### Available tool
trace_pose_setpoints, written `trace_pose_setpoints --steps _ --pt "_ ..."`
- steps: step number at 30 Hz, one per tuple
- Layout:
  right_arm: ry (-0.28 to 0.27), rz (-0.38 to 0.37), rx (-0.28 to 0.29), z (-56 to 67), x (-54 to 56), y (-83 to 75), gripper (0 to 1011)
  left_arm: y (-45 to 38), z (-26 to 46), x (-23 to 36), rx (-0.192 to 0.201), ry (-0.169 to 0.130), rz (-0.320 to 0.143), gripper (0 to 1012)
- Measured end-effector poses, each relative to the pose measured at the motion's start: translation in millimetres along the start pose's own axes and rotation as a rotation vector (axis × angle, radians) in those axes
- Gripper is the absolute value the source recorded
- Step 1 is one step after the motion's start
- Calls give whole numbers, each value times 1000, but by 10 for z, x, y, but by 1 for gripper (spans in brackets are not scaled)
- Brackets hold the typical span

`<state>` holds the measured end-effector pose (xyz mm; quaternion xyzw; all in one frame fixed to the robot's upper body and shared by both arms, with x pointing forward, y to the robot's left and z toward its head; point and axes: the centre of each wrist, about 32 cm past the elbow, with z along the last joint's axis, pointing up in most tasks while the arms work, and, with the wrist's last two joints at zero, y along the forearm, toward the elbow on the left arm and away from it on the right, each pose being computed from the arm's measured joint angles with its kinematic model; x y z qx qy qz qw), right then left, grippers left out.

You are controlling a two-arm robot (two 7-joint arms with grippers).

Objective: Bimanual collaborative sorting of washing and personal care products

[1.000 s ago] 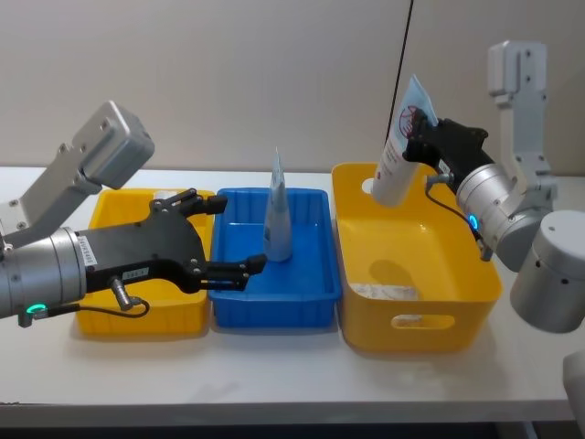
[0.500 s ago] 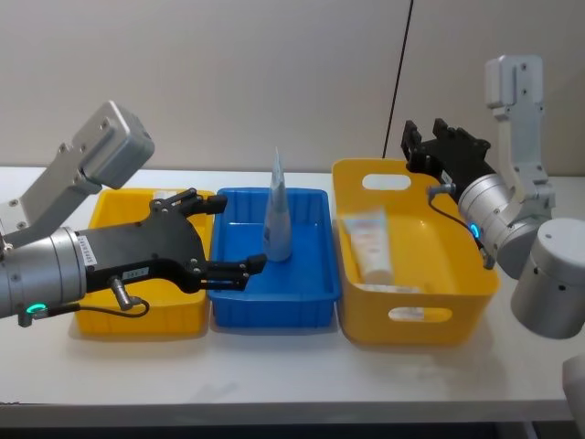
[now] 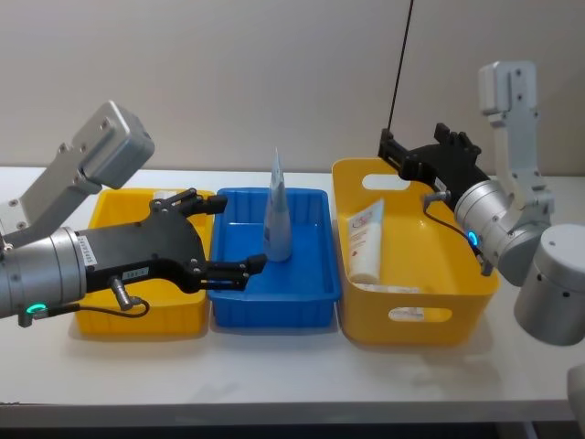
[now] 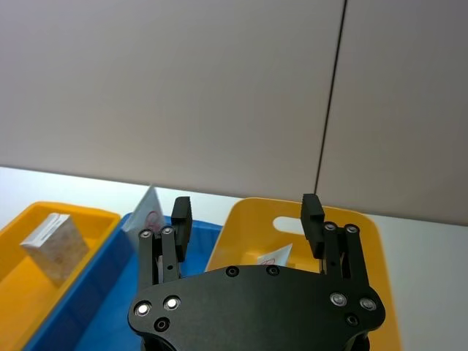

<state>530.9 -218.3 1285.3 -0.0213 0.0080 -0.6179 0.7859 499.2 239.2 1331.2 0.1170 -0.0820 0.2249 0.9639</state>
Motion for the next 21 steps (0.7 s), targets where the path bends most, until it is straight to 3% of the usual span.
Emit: trace_pose_setpoints --steps 5,21 --pt "3 60 -6 -1 -11 -58 997 0 0 0 0 0 0 1001" --pt "10 285 -31 -4 -57 -284 1000 0 0 0 0 0 0 1001"
